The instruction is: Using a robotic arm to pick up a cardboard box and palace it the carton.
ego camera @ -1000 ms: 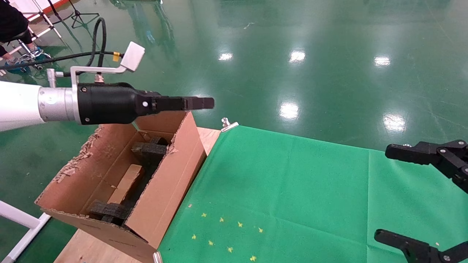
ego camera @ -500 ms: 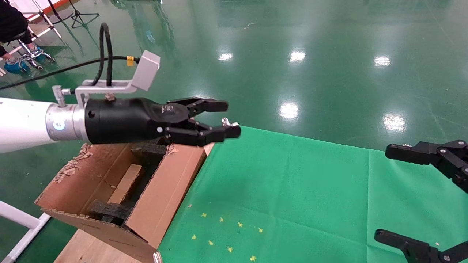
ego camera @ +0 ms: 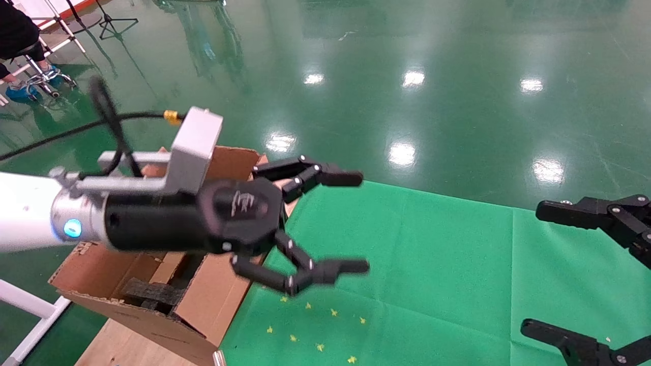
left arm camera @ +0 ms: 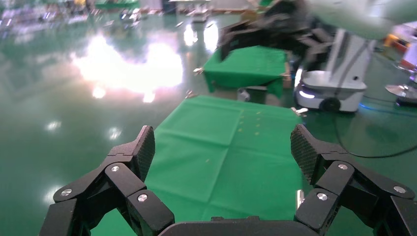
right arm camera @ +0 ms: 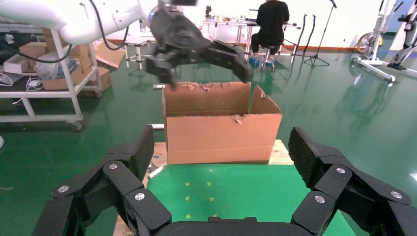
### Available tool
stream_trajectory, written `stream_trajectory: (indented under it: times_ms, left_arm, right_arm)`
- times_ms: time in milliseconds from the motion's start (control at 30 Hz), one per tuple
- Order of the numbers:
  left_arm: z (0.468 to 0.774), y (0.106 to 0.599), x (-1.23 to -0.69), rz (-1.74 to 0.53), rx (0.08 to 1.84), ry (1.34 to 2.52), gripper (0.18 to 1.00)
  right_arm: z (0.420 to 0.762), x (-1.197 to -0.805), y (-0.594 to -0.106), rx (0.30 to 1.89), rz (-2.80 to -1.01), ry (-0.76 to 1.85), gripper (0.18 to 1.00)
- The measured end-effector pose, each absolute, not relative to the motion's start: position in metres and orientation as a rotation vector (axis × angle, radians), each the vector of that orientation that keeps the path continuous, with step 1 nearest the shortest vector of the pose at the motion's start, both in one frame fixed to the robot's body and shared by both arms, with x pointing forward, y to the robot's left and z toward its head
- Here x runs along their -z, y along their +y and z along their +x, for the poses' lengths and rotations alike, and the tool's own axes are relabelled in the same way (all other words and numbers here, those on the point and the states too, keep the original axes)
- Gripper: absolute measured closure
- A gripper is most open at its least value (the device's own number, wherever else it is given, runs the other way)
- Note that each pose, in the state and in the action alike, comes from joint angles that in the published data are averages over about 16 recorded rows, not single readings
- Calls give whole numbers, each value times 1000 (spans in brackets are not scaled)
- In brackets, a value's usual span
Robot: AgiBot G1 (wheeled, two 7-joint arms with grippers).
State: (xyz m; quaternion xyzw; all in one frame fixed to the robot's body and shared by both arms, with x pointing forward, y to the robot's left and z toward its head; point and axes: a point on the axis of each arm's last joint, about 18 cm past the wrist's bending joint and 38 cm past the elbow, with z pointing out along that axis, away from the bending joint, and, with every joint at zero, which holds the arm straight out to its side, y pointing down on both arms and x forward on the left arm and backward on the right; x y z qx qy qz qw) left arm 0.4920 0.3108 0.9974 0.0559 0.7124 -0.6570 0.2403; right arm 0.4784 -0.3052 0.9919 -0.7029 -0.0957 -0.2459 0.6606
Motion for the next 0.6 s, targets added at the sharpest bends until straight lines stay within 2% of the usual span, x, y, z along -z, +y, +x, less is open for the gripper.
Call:
stream_trajectory:
  times_ms: [267, 600]
  left_arm:
    - [471, 298, -991, 299, 1805, 1922, 183]
    - [470, 297, -991, 304, 1806, 1919, 183]
  right_arm:
    - [478, -992, -305, 556, -1590, -216, 178]
    - [478, -992, -305, 556, -1590, -216, 178]
